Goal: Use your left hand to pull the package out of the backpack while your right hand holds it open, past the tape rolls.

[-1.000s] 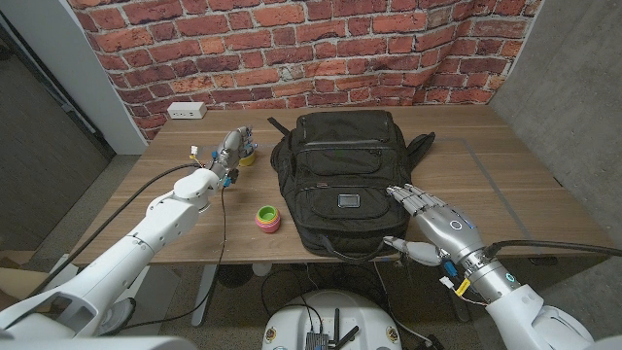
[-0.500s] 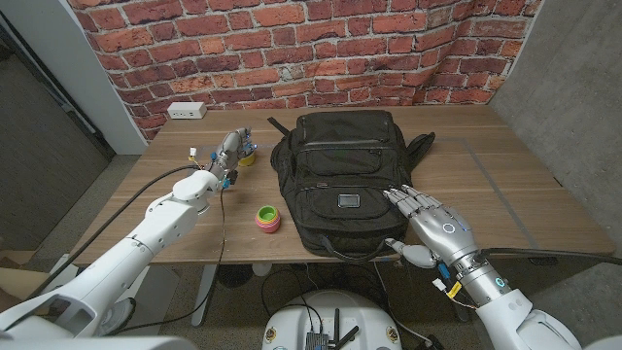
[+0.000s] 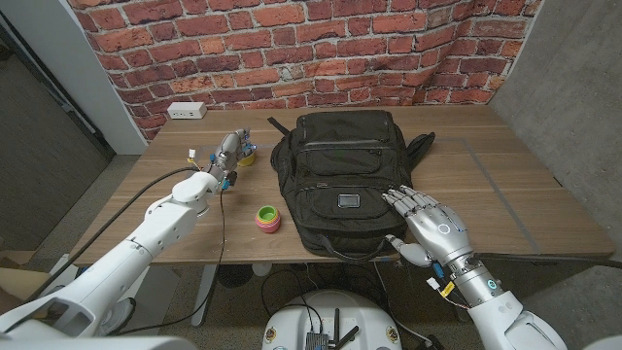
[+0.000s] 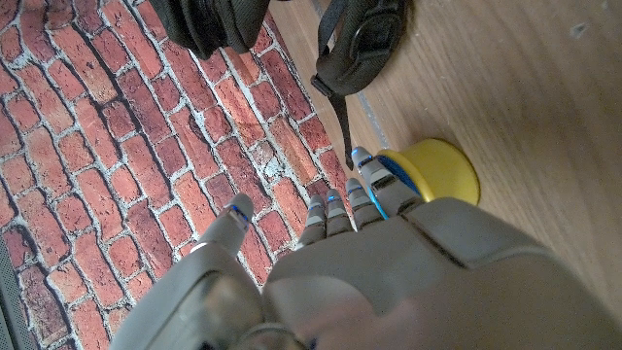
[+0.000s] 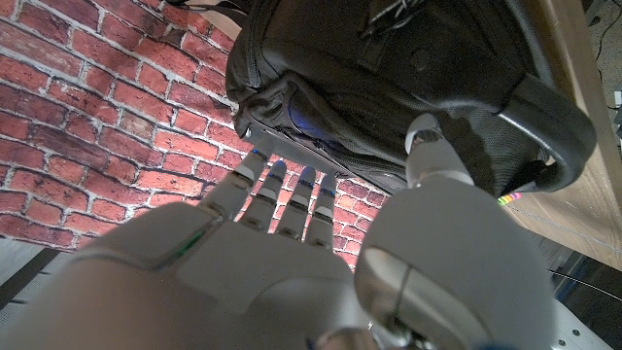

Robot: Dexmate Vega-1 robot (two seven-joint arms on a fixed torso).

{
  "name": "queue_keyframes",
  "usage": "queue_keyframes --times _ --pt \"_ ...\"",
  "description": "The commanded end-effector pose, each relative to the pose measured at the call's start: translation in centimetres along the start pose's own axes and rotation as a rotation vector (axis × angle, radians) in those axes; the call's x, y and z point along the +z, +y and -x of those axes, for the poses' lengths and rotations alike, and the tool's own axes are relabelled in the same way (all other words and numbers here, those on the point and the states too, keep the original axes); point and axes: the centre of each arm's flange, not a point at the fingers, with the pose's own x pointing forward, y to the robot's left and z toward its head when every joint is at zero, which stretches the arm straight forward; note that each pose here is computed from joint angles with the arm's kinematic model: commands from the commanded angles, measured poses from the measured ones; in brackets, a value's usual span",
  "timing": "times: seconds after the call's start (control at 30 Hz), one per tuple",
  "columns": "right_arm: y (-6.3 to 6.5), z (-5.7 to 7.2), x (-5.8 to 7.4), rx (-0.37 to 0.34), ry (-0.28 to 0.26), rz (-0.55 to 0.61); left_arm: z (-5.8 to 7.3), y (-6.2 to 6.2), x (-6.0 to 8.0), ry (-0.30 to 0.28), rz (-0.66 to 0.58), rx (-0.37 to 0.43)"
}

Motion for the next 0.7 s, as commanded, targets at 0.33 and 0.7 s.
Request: queue_keyframes --times 0.33,0.7 --pt "-0.03 -0.19 0.63 -0.062 0.007 0.028 0.45 -0.05 -0.41 -0.003 0.013 0.009" --pt "0.29 -0.11 0.6 -0.072 0.021 0.026 0.46 -0.44 0.0 -0.023 0.014 -0.002"
